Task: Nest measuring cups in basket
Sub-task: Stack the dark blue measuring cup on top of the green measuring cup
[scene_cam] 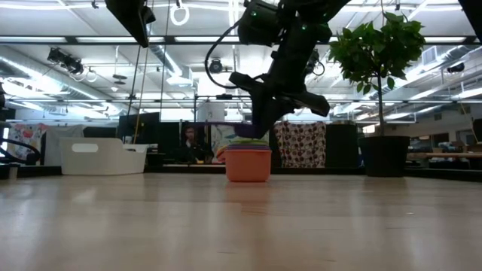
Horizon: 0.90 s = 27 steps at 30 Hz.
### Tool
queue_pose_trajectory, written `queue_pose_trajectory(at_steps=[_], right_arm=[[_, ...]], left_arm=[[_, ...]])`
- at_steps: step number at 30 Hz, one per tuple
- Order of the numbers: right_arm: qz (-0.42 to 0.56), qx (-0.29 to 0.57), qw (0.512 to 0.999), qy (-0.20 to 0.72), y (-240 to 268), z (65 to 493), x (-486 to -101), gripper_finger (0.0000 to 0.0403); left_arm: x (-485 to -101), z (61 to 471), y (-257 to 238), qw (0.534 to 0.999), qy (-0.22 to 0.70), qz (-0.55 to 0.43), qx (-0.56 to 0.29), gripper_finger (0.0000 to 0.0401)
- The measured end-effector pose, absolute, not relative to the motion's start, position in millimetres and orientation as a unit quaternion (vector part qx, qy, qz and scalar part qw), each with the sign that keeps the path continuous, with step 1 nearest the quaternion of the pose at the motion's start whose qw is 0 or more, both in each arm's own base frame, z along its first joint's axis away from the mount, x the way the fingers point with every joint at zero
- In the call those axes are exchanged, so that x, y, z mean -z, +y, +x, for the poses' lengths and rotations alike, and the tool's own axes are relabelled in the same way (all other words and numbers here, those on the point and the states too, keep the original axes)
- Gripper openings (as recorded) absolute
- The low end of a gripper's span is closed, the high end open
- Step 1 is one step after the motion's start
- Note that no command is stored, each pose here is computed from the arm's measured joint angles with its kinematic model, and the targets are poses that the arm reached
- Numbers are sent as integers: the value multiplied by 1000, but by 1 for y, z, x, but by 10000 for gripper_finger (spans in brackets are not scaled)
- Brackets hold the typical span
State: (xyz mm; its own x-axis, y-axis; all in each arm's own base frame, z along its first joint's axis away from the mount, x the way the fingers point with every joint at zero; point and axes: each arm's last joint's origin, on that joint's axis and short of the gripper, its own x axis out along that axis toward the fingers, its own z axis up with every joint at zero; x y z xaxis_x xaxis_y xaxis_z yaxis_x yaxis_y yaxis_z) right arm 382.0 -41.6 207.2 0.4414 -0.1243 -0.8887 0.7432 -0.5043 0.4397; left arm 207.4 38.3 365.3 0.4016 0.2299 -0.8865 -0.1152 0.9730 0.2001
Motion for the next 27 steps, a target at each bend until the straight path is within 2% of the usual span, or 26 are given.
queue_pose_trajectory(at_steps=[12,22,27], right_arm=[[719,487,445,221,-58,379,-207,17],[709,443,493,242,-67,383,-210,42],[708,435,496,251,-67,383,-210,44]], left_arm=[[-366,208,38,838,533,55,-103,43],[-367,210,39,842,526,83,-87,43],[-367,210,39,842,526,84,-87,43]])
